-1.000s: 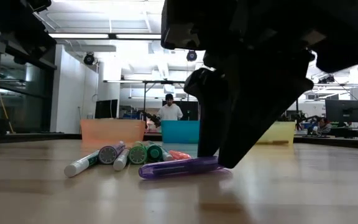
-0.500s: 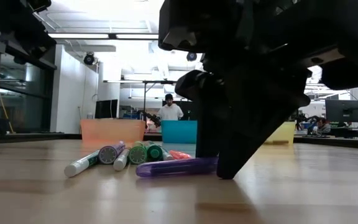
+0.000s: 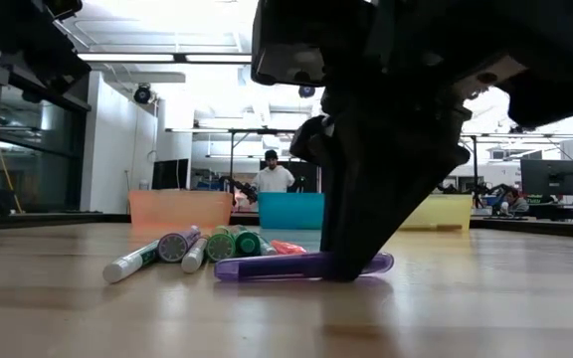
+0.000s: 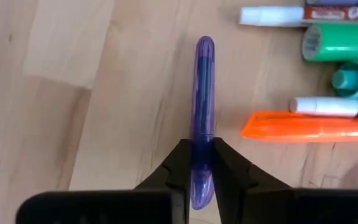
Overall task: Pick & Place Markers
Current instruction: Put the violet pen into the blue bin
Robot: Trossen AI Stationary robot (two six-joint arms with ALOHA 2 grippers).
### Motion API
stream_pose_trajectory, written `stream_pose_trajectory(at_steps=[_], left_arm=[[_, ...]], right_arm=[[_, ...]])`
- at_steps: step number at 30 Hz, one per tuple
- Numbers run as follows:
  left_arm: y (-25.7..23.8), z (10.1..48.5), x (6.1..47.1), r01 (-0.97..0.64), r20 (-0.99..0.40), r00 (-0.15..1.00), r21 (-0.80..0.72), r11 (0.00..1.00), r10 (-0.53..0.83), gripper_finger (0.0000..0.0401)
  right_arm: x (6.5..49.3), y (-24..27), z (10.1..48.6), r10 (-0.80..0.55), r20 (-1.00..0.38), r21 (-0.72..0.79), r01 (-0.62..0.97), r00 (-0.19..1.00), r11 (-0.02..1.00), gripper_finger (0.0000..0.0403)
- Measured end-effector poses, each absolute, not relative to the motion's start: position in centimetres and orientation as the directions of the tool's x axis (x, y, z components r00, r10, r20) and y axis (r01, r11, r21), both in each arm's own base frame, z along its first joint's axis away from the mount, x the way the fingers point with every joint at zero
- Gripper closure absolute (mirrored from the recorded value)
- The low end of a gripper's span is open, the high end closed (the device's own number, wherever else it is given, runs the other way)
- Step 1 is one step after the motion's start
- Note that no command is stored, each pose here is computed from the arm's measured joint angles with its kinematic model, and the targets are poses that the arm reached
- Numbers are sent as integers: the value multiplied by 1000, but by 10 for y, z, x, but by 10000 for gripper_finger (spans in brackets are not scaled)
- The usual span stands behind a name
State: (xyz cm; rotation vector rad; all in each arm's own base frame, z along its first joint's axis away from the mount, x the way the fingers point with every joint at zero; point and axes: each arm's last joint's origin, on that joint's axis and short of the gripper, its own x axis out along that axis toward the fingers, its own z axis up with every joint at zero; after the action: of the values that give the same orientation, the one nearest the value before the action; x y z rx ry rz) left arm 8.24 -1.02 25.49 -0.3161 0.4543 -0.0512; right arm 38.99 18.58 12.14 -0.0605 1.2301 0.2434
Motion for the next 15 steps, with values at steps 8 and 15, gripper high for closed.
stream_pose_trajectory(at_steps=[8, 15], left_arm=[[-10, 255, 82, -24, -423, 899, -311, 950, -116, 245], [-10, 255, 82, -23, -423, 899, -311, 950, -116, 245]], right_arm=[[392, 187, 124, 144, -933, 156, 12, 329, 988, 370], [403, 191, 139, 108, -917, 131, 34, 384, 991, 370]])
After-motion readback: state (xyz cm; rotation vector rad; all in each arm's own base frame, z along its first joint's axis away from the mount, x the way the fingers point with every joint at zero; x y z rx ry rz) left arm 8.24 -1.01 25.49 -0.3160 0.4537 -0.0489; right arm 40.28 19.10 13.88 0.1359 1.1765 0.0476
